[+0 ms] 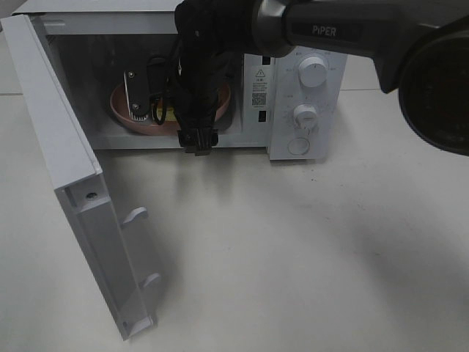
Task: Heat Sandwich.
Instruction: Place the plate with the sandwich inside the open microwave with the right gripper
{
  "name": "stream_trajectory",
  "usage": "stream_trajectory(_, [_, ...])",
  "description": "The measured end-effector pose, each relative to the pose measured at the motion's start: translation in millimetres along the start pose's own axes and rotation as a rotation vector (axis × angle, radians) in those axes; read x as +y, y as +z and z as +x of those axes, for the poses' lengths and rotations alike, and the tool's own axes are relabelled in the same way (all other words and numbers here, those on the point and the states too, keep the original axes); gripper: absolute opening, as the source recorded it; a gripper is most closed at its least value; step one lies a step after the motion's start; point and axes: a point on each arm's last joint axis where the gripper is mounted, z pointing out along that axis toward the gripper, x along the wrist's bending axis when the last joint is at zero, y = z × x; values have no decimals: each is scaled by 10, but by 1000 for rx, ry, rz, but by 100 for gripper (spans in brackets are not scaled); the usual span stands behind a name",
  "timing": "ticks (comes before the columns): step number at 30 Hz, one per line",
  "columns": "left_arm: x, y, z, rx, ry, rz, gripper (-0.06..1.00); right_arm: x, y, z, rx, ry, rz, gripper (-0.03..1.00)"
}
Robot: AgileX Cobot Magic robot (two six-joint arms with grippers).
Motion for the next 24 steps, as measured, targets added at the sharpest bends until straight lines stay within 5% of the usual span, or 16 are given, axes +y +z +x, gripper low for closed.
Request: stream_trajectory(24, [0,0,0,0,0,0,99,-63,-110,128,-51,8,-46,78])
